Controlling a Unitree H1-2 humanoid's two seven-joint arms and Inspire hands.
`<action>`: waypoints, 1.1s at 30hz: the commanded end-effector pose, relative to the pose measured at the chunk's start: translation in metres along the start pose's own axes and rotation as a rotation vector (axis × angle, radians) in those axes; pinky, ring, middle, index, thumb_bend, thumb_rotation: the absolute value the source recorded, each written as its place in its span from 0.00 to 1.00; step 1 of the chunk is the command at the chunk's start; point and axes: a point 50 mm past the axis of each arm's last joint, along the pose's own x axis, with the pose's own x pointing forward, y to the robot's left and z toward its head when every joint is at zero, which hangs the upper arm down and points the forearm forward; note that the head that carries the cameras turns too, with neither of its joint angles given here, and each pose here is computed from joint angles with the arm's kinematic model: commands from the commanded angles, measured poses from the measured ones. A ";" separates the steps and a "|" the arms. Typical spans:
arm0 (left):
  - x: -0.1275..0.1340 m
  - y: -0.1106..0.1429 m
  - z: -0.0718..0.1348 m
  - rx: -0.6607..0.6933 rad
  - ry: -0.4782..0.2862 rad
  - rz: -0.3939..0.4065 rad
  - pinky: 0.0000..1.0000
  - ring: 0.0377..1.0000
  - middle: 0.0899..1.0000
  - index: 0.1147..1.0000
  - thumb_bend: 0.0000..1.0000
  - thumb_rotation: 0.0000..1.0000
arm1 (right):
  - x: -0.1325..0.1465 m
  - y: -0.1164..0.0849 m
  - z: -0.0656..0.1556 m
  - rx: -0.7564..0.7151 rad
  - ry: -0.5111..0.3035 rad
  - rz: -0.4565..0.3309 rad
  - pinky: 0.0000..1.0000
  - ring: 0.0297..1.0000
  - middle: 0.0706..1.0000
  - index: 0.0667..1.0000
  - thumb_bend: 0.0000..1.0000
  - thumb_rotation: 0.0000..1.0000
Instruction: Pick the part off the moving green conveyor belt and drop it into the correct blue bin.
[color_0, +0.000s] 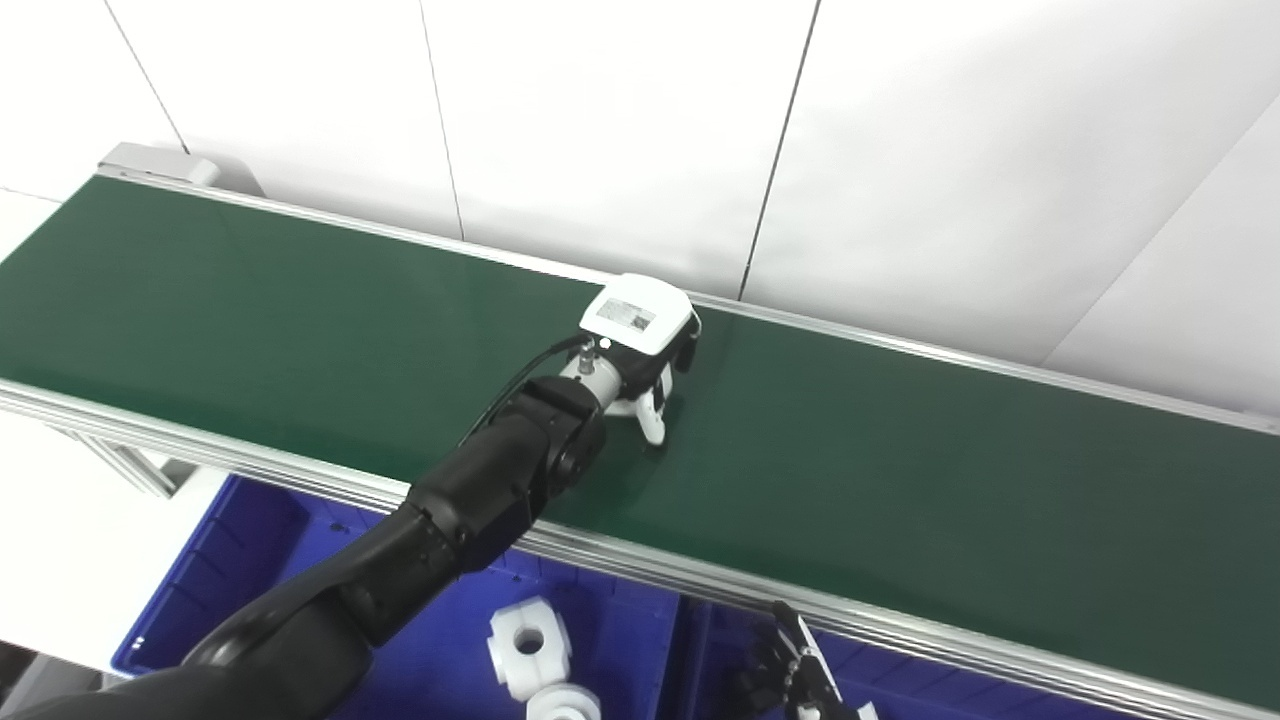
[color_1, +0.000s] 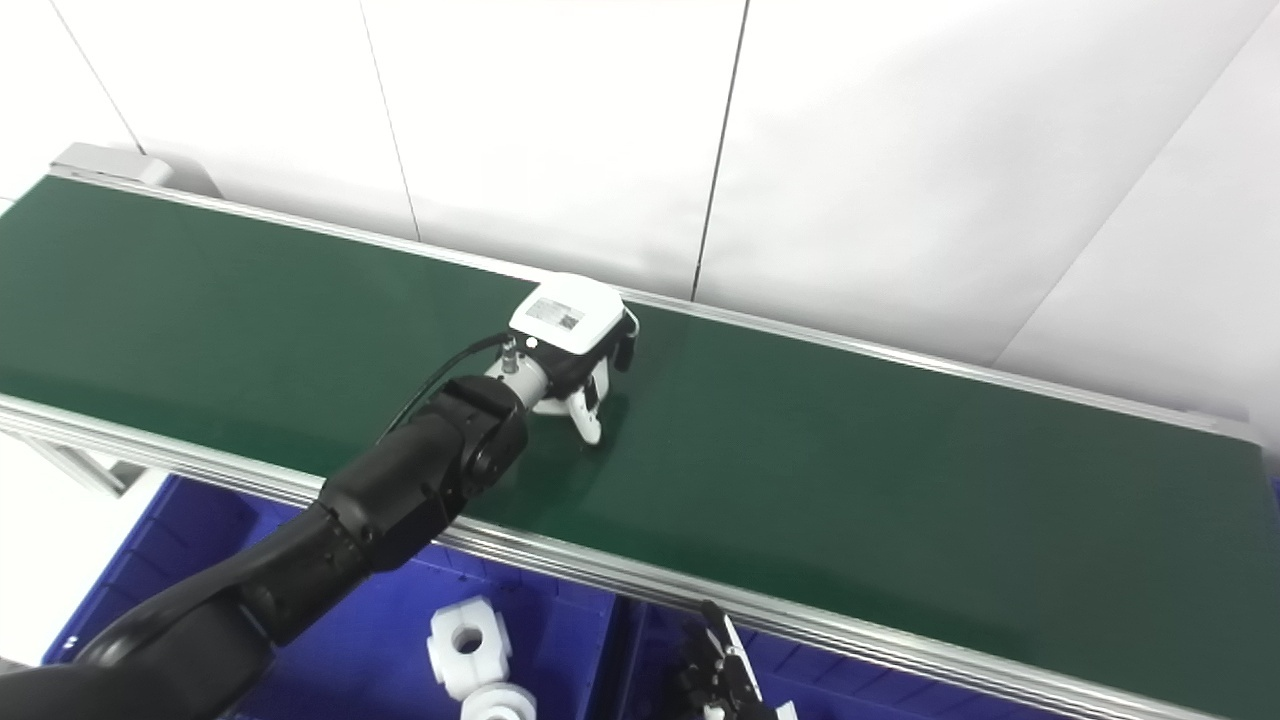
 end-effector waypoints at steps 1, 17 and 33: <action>0.009 0.036 -0.007 0.022 0.024 0.092 0.15 0.19 0.42 0.42 0.53 0.00 | 0.003 0.003 0.010 0.010 -0.030 0.007 0.89 0.90 0.90 0.97 0.77 1.00; -0.024 0.089 0.008 -0.171 -0.100 0.216 0.24 0.29 0.34 0.45 0.51 0.00 | 0.006 0.006 0.012 0.006 -0.015 0.013 0.90 0.90 0.90 0.97 0.76 1.00; -0.153 0.069 0.020 -0.316 -0.123 0.191 0.29 0.34 0.43 0.48 0.50 0.00 | -0.009 0.000 0.039 0.023 -0.029 0.021 0.93 0.91 0.92 1.00 0.80 1.00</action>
